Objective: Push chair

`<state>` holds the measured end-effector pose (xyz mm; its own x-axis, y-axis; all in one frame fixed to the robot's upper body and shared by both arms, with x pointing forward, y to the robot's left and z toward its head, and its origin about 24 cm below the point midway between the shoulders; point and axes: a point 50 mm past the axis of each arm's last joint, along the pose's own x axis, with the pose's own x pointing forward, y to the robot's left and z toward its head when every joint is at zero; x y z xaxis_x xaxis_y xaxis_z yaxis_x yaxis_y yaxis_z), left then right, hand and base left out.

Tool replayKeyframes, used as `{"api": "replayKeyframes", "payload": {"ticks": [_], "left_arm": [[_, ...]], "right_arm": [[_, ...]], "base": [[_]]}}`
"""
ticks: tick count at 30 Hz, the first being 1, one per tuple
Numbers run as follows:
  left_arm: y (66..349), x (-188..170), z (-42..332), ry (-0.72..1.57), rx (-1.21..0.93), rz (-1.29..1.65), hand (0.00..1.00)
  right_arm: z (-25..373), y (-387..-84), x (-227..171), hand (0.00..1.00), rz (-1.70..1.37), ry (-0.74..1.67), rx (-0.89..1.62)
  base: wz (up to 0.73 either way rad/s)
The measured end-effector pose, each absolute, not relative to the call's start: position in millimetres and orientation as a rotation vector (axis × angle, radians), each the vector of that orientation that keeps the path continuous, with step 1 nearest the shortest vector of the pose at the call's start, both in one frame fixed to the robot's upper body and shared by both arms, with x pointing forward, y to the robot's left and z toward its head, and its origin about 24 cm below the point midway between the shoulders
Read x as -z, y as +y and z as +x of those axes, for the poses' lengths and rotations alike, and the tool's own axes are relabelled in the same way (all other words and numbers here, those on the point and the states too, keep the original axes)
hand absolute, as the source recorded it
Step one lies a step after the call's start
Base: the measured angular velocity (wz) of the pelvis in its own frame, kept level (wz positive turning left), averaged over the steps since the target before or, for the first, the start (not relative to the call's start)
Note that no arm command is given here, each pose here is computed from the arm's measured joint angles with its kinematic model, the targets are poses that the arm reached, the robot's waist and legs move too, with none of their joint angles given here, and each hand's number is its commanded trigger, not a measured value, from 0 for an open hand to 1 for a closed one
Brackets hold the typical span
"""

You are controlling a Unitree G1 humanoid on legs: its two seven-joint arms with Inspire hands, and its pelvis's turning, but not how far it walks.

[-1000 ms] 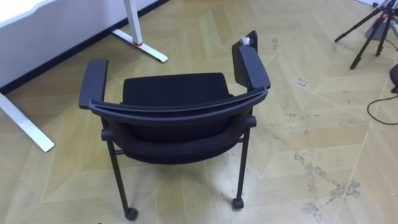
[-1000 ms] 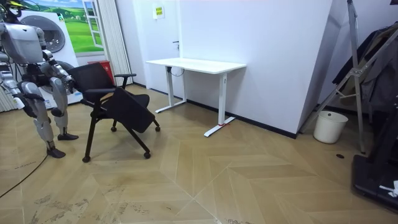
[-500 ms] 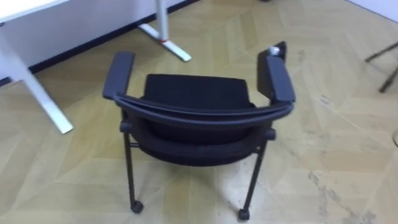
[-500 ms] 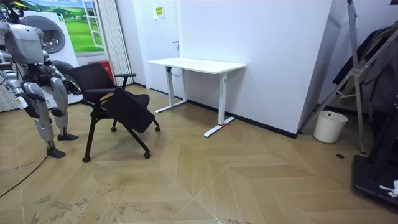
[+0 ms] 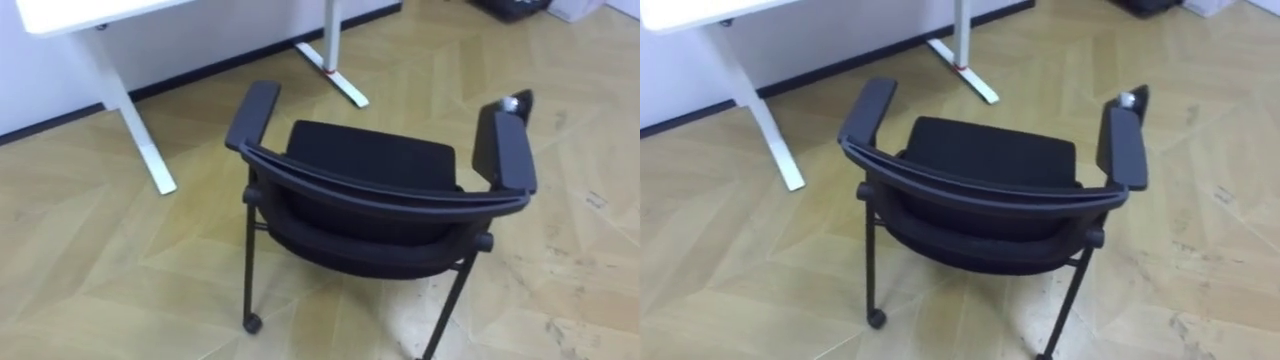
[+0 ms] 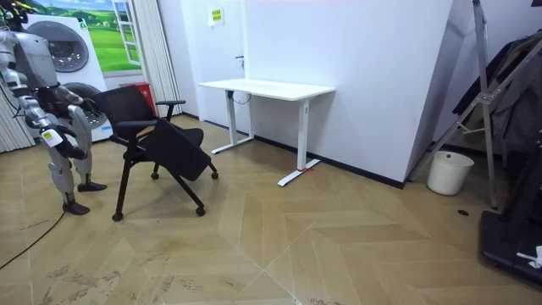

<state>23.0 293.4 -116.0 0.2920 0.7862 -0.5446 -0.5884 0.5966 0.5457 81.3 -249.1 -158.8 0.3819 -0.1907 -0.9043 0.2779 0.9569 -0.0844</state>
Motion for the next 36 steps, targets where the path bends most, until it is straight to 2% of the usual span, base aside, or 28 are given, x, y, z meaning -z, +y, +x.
{"api": "replayKeyframes", "payload": {"ticks": [9,15,19,25,31,36], "left_arm": [[305.0,59.0,86.9,0.439,-0.998,0.482,0.0],[289.0,1.3,141.0,0.048,-0.886,0.685,0.0],[278.1,-19.5,154.0,-0.098,-0.821,0.8,0.0],[255.0,-22.1,166.5,-0.189,-0.649,0.971,0.0],[232.9,-34.8,175.1,-0.305,-0.545,1.037,0.0],[220.1,-31.5,177.1,-0.337,-0.443,1.109,0.0]], "right_arm": [[74.1,-252.9,158.9,0.0,0.045,1.146,0.33],[62.6,-253.7,160.5,0.0,0.042,1.17,0.343],[61.3,-253.4,160.8,0.0,0.048,1.174,0.337],[55.4,-253.2,161.6,0.0,0.055,1.187,0.333],[52.4,-254.4,161.7,0.0,0.069,1.196,0.32],[49.0,-255.7,162.4,0.0,0.077,1.221,0.316]], "base": [[0.01],[-0.01],[-0.07],[-0.06],[-0.09],[-0.14]]}}
